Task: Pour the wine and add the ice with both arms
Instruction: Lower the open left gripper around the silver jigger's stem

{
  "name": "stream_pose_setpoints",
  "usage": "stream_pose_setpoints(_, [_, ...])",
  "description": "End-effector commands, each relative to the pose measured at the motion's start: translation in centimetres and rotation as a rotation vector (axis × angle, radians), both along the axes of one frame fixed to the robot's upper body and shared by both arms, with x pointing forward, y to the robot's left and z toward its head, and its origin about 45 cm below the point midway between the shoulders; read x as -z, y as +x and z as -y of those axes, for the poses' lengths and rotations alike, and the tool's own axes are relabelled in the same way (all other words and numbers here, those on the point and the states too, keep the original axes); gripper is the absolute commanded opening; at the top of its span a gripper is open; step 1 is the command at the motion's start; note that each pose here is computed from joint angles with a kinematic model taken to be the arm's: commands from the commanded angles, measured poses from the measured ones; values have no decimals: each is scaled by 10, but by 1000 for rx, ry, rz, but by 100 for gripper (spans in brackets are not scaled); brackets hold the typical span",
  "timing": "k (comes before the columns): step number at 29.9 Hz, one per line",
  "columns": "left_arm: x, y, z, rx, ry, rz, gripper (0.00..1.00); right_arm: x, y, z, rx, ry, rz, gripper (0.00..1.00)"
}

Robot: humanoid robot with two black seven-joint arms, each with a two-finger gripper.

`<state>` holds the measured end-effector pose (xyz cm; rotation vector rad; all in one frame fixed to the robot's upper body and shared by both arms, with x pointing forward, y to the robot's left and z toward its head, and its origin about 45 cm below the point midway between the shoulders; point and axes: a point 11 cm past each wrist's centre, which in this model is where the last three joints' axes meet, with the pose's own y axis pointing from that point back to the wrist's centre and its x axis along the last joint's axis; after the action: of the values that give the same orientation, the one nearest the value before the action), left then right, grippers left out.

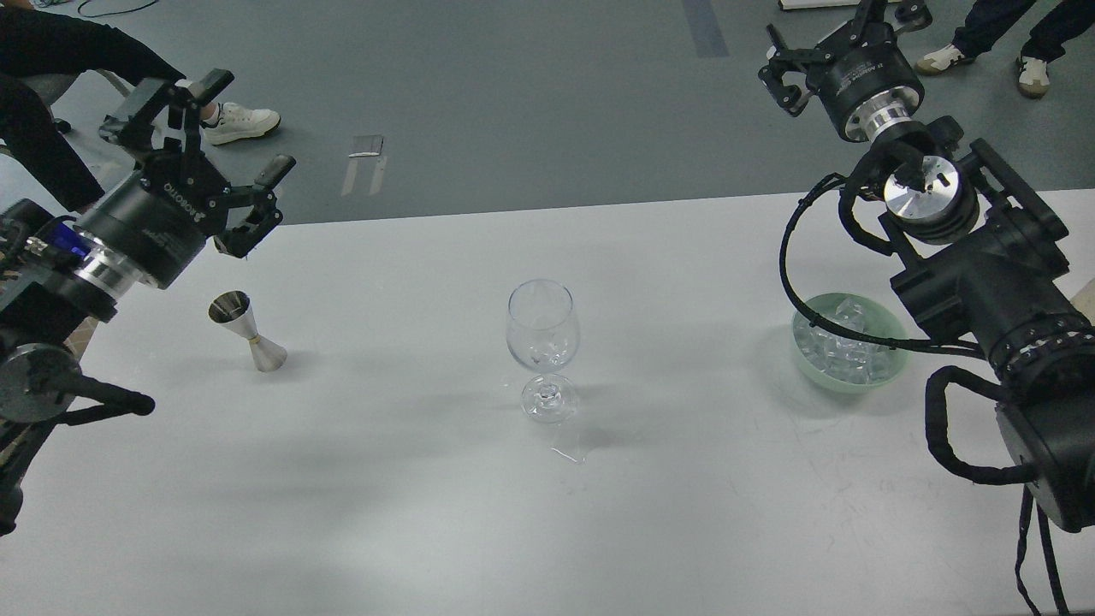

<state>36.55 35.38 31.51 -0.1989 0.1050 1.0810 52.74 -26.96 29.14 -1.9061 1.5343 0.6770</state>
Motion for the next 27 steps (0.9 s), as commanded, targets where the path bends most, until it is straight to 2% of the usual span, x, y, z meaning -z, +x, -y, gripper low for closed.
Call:
stream_pose_setpoints(1, [8, -22, -22, -51, -38, -14, 98, 3, -1, 3, 5, -2, -6, 100])
stream_pose_setpoints(3, [16, -33, -32, -84, -59, -27, 98, 6, -2, 7, 11, -5, -10, 100])
stream_pose_setpoints(9, [29, -41, -36, -117, -196, -85, 98, 7, -3, 8, 12, -5, -13, 100])
stream_pose_setpoints(16, [47, -42, -51, -158, -286, -128, 98, 7, -3, 8, 13, -6, -12, 100])
stream_pose_setpoints(20, [57, -45, -58, -117, -324, -124, 98, 7, -3, 8, 13, -8, -13, 100])
stream_pose_setpoints(27, [77, -45, -72, -212, -513, -145, 98, 7, -3, 8, 12, -8, -14, 100])
